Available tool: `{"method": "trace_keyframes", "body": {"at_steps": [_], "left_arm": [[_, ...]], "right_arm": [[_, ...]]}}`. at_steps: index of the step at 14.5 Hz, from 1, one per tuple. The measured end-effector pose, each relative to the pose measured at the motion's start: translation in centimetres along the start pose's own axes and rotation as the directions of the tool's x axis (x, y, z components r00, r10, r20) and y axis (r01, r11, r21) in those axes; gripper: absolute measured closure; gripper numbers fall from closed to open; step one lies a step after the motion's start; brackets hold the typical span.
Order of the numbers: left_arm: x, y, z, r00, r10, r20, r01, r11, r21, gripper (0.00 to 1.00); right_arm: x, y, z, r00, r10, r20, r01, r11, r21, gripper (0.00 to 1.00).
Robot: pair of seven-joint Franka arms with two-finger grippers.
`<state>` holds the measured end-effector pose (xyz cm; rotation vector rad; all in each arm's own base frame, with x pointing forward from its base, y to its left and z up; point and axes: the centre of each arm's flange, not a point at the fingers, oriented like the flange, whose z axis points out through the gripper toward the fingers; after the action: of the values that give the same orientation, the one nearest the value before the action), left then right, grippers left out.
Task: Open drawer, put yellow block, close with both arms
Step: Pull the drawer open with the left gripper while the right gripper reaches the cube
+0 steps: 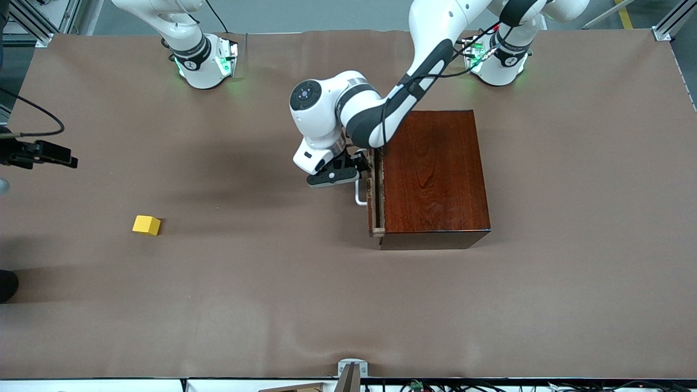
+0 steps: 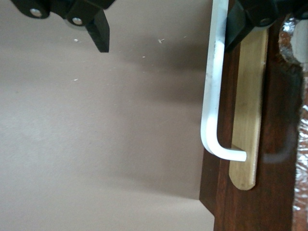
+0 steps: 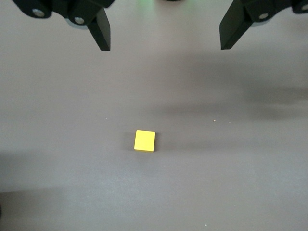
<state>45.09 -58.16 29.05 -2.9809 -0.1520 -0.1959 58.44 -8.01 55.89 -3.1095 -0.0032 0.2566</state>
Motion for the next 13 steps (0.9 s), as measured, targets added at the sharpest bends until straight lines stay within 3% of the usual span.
{"method": "trace_keyframes", "body": {"at_steps": [13], "left_arm": [[-2.3, 3.7, -1.1, 0.995, -0.017, -0.093, 0.006, 0.993, -0.121, 0.0]], "right_arm": [[4.3, 1.4, 7.4, 1.0, 0.019, -0.002, -0.019, 1.0, -0.011, 0.0]]}}
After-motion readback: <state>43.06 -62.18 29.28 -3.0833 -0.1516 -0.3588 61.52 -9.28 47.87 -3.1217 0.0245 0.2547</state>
